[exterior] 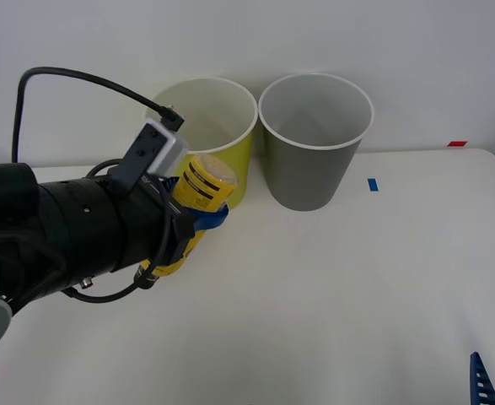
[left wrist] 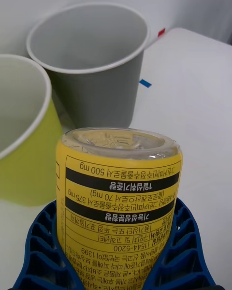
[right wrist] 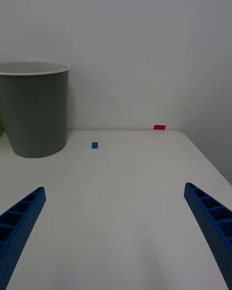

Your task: Put cans in the gray bin and PET bottles in the light green bin.

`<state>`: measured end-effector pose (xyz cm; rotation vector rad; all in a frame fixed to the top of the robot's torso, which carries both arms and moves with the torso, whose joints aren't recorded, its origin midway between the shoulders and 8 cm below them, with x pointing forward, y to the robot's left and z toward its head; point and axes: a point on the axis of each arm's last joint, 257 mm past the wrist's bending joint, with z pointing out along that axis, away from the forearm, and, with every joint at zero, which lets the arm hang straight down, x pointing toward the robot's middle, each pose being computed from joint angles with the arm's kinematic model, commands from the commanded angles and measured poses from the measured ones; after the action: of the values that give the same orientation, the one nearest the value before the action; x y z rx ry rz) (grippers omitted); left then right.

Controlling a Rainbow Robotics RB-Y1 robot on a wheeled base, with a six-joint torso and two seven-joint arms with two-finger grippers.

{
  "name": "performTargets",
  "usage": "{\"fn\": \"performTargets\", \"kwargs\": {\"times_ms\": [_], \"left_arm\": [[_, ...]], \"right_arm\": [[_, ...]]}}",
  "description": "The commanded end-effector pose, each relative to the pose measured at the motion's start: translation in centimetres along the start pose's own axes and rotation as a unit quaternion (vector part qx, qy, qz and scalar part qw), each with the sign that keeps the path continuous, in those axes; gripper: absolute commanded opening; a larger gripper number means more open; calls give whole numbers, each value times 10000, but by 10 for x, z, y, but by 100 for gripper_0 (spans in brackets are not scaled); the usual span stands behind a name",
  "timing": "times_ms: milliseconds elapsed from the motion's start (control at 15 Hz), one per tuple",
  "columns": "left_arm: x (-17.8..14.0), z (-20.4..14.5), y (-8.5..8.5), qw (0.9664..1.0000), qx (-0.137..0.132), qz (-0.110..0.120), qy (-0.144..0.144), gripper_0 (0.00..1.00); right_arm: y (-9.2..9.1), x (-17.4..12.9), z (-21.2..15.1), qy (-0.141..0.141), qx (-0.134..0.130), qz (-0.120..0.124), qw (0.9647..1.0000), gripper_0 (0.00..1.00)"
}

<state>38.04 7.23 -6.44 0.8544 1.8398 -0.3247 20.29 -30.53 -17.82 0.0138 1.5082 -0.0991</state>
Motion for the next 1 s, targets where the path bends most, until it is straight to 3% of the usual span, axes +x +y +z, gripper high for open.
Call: {"fn": "performTargets", "kwargs": {"times_ms": [67,400,667,800,1000], "left_arm": [[-26,-24,19,9987,-71,-196,-474,0],[-50,-61,51,9937,-180,-461,-1004,0],[-73,-86,82,9889,-612,-308,-1321,0],[-98,-100,96,9832,-891,-117,-1589,0],[-134,-119,105,9738,-1093,97,-1994,0]], "right_arm": [[0,0,0,0,0,0,10000,100],[0,0,0,0,0,0,10000,100],[0,0,0,0,0,0,10000,100],[0,0,0,0,0,0,10000,100],[0,0,0,0,0,0,10000,100]]}}
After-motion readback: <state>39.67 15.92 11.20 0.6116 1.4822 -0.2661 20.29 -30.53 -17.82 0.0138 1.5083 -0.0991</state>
